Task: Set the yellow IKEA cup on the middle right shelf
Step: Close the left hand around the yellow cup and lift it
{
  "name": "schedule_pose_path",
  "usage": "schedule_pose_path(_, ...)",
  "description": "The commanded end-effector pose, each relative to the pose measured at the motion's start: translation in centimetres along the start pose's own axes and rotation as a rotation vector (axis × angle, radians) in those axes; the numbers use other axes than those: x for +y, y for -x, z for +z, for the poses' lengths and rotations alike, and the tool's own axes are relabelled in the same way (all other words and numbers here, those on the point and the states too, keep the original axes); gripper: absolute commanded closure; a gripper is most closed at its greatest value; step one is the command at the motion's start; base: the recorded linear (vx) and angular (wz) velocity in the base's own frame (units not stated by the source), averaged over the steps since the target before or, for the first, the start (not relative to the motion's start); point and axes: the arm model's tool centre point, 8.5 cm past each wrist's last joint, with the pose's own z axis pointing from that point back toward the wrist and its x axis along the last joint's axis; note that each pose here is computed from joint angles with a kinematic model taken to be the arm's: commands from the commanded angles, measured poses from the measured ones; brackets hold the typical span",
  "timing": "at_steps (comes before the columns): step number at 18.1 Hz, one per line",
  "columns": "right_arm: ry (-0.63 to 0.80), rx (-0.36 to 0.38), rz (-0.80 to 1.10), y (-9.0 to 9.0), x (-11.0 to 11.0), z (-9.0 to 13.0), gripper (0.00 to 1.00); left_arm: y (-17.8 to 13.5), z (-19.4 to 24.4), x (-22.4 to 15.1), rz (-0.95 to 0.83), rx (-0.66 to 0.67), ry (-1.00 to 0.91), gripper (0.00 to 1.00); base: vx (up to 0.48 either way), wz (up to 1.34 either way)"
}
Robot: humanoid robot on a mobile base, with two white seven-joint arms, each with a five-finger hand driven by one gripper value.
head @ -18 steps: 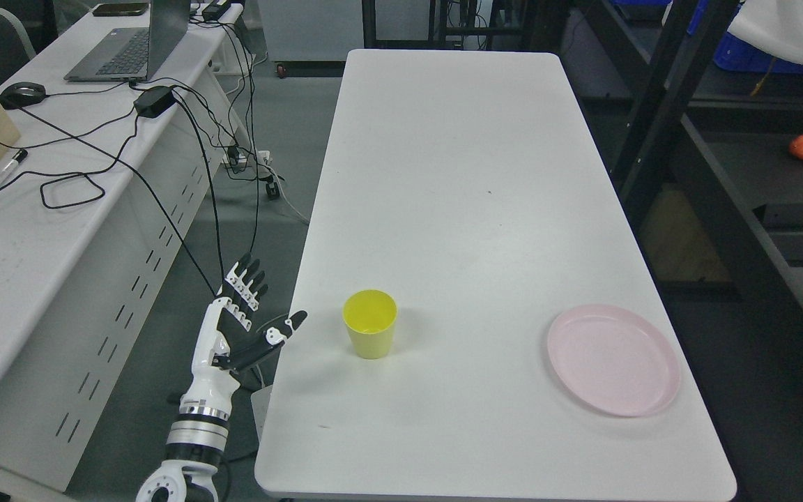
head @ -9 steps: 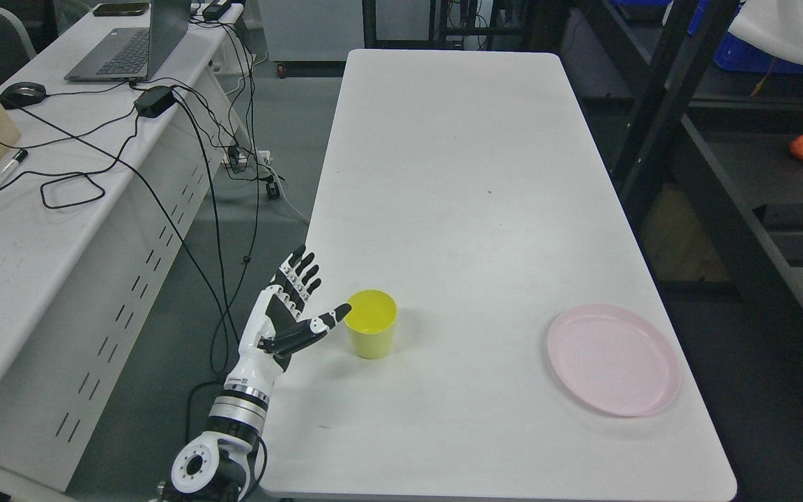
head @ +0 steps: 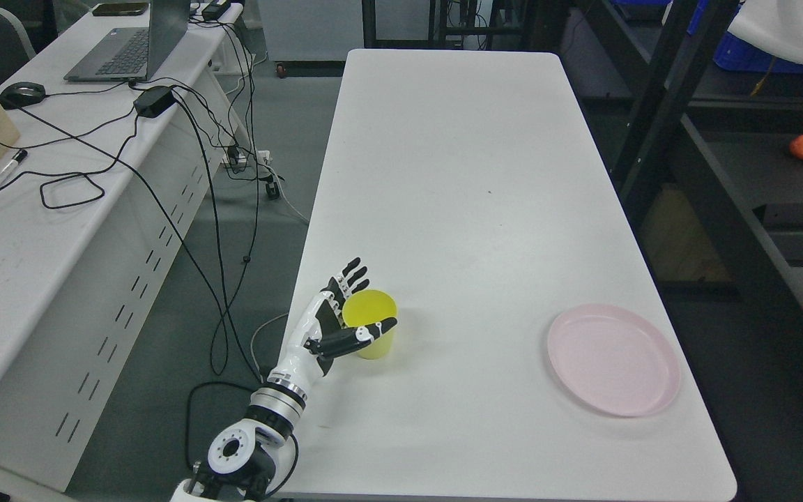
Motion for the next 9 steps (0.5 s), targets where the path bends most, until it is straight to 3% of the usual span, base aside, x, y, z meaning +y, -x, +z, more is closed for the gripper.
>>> schedule_pose_path(1, 0.012, 0.015, -0.003, 0.9, -1.0, -0.1, 0.01, 3.4, 0.0, -2.2, -0.049, 0.114, 0.081, 0.03, 0.0, 0.0)
schedule_pose_path(6, 0.012, 0.015, -0.003, 0.9, -1.0, -0.1, 0.01, 4.3, 0.2, -1.3, -0.044, 0.157, 0.055, 0.03, 0.0, 0.0)
schedule_pose_path(9, 0.012, 0.015, -0.003, 0.9, -1.0, -0.1, 0.01, 4.2, 0.2, -1.0, -0.042, 0.152, 0.048, 0.16, 0.0, 0.0)
